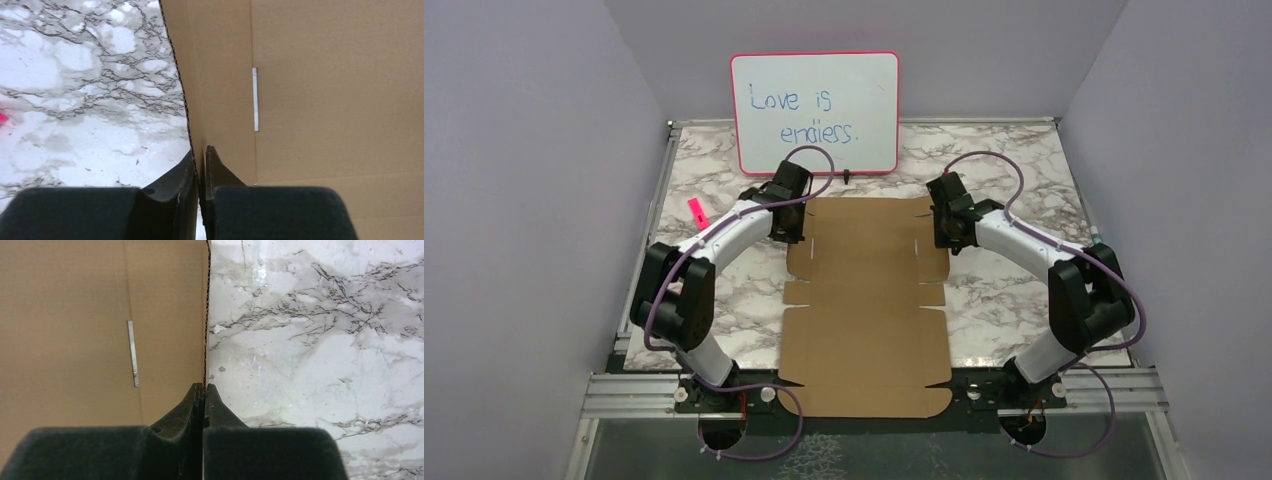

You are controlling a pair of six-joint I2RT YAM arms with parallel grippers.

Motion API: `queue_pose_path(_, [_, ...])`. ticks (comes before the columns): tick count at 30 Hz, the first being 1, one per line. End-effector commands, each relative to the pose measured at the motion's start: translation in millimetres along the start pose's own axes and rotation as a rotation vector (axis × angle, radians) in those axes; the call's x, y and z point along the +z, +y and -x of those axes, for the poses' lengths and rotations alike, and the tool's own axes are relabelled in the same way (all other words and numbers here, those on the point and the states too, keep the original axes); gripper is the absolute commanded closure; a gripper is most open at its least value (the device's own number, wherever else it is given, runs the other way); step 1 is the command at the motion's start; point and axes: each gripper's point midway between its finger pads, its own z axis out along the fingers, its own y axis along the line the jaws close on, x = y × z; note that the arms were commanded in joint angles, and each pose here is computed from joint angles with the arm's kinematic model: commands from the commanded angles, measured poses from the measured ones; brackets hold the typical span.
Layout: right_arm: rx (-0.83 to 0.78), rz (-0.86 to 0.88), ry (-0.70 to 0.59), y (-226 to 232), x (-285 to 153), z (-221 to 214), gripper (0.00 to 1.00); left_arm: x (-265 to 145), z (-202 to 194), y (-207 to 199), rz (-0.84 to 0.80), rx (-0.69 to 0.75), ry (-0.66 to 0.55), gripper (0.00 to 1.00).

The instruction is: Fold the paper box

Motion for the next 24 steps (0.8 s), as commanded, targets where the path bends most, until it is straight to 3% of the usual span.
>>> queue_pose_path(1, [0.014,-0.052,-0.006,9.2,-6.5,5.0,0.99,-4.8,11.1,-1.7,0.08,0.021,-0.022,0.9])
queue_pose_path(11, [0.01,-0.082,0.001,38.3,-11.7,8.5,0.99,-2.3,17.3,-13.3,0.167,0.099,-0.016,0.82])
queue_pose_path(19, [0.035,0.028,-0.059,52.8,-26.8,20.4,0.88,-10.3,21.5,-8.2,0.241,0.14,-0.031,0.6])
queue_pose_path(24, [0.037,0.07,-0.093,56.0,-32.5,22.9,0.85,-7.0,17.2,-8.6,0.242,0.147,-0.017,0.56])
